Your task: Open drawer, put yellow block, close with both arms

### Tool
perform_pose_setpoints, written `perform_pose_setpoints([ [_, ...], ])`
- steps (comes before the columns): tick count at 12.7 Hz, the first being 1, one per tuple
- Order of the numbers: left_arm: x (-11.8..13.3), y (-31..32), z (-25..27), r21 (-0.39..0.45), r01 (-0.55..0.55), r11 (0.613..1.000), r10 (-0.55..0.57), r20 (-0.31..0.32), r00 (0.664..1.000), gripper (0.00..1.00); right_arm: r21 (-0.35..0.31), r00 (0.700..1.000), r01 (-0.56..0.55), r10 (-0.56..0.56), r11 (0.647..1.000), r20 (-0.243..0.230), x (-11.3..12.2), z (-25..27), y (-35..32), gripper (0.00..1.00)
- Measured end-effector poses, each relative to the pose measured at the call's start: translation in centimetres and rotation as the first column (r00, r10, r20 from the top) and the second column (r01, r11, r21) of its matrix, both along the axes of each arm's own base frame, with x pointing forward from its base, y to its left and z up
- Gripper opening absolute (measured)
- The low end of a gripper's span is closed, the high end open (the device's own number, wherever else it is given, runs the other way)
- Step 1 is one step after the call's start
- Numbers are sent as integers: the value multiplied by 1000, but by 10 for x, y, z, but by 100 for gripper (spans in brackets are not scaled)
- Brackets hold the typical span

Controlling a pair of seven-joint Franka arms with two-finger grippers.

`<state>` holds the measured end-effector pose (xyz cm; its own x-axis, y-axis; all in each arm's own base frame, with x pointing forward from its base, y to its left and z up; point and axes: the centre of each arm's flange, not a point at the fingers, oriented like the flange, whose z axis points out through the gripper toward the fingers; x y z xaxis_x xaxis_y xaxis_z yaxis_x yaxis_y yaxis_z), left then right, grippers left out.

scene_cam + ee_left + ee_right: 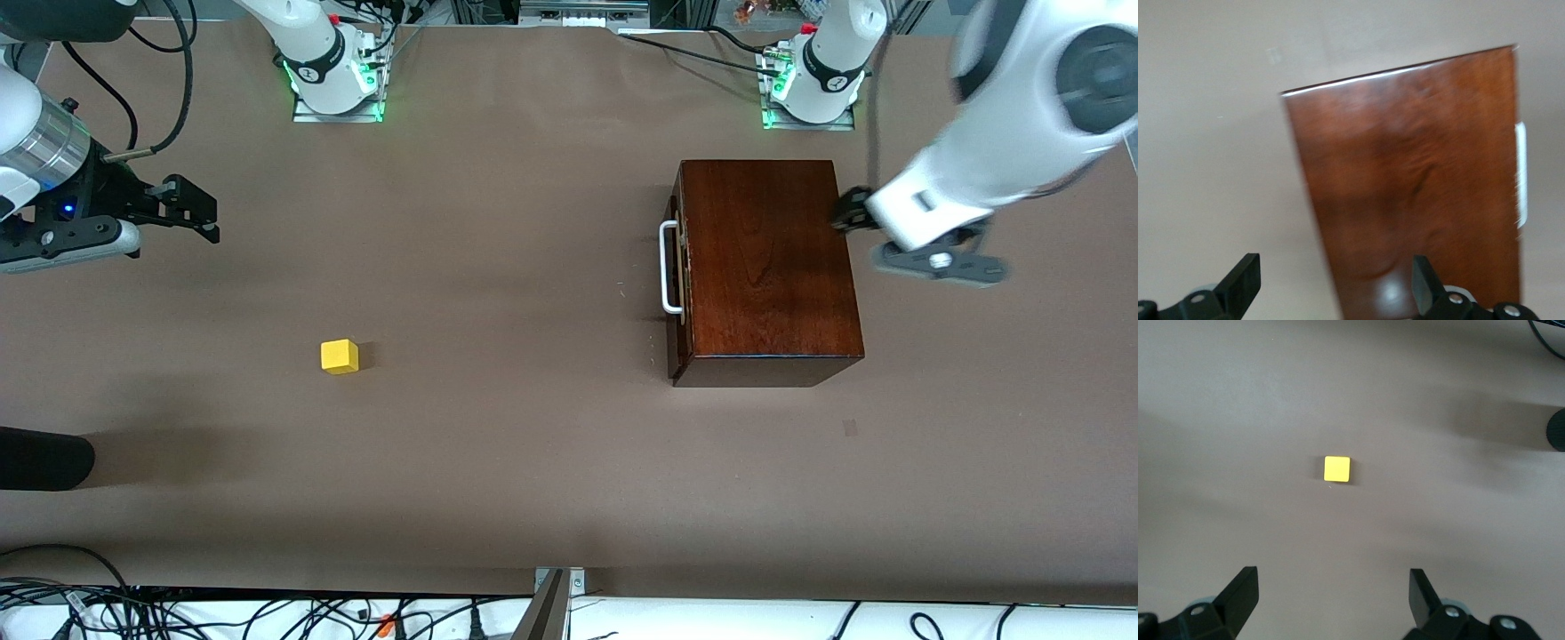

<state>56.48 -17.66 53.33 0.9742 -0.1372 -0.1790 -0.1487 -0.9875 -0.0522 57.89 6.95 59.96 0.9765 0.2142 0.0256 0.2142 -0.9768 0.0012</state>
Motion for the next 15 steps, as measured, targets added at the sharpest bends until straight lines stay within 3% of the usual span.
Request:
perform_pose_setpoints([
  [2, -5, -69, -26, 14, -18, 1000, 18, 8, 1000, 100, 0, 1000, 0, 0, 1000, 0, 0, 0, 0, 100],
  [6, -29, -193, -79, -13, -84, 996, 85, 93, 992, 100, 0, 1000, 1, -1, 1000, 0, 0, 0, 0, 100],
  [8, -42, -234, -114, -10, -118, 993, 118, 96, 988, 100, 0, 1000, 1, -1, 1000, 0, 0, 0, 0, 100],
  [10, -49, -256, -150, 6, -129, 992, 128, 80, 988, 100, 0, 1000, 1, -1, 1000, 0, 0, 0, 0, 100],
  [15, -37, -258, -214, 66, -110, 992, 103, 95, 990, 100, 0, 1000, 1, -1, 1000, 0, 0, 0, 0, 100],
])
